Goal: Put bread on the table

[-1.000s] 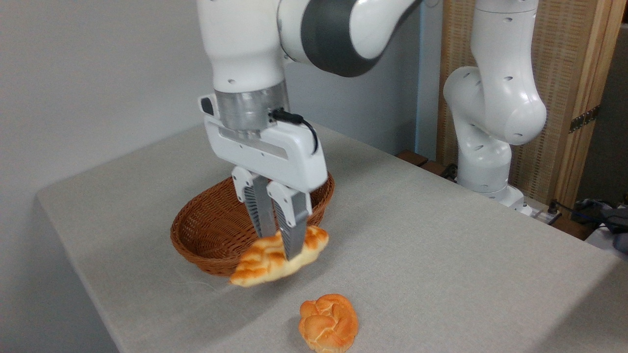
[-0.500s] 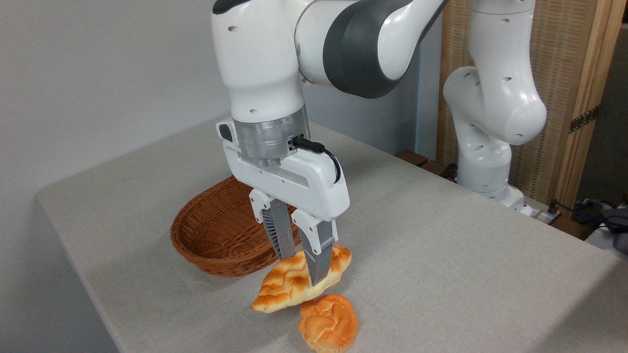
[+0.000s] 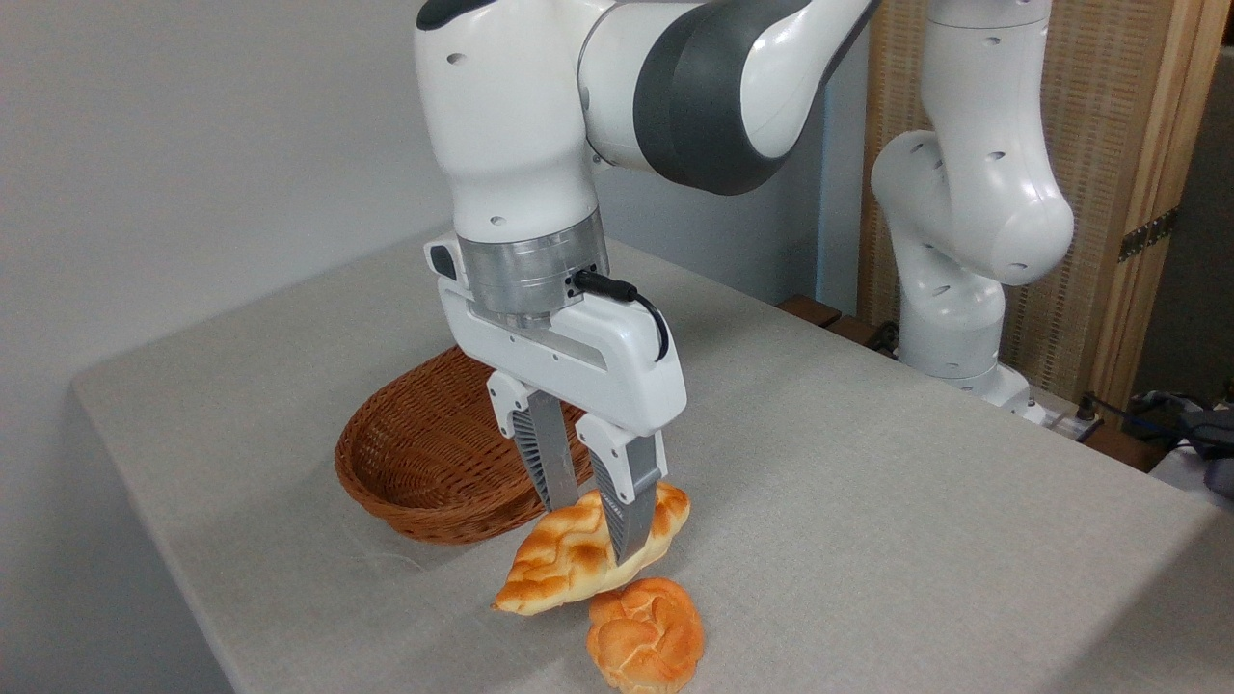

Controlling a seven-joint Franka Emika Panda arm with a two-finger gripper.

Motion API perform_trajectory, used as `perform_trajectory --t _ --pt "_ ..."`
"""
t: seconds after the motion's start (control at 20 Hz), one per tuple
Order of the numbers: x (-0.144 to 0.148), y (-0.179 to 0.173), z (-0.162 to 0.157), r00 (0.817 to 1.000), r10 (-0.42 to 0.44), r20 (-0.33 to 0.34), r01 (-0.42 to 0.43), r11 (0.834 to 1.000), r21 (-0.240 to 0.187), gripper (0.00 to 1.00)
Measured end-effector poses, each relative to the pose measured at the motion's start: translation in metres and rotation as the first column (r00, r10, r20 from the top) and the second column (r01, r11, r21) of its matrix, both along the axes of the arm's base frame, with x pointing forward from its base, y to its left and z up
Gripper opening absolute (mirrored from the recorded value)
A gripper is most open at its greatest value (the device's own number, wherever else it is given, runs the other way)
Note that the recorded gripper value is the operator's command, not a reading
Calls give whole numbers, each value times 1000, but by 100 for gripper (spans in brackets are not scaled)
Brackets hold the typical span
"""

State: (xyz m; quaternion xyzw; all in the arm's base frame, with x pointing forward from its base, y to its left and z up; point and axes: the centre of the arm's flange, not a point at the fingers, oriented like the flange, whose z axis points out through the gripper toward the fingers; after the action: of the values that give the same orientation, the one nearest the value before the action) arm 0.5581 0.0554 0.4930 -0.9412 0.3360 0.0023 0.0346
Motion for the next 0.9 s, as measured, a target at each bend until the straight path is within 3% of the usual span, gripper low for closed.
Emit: perform_trajectory --t 0.55,0.9 --pt "1 -5 3 1000 -6 6 7 1000 -5 100" --pt "8 -18 36 997 3 82 3 997 -76 100"
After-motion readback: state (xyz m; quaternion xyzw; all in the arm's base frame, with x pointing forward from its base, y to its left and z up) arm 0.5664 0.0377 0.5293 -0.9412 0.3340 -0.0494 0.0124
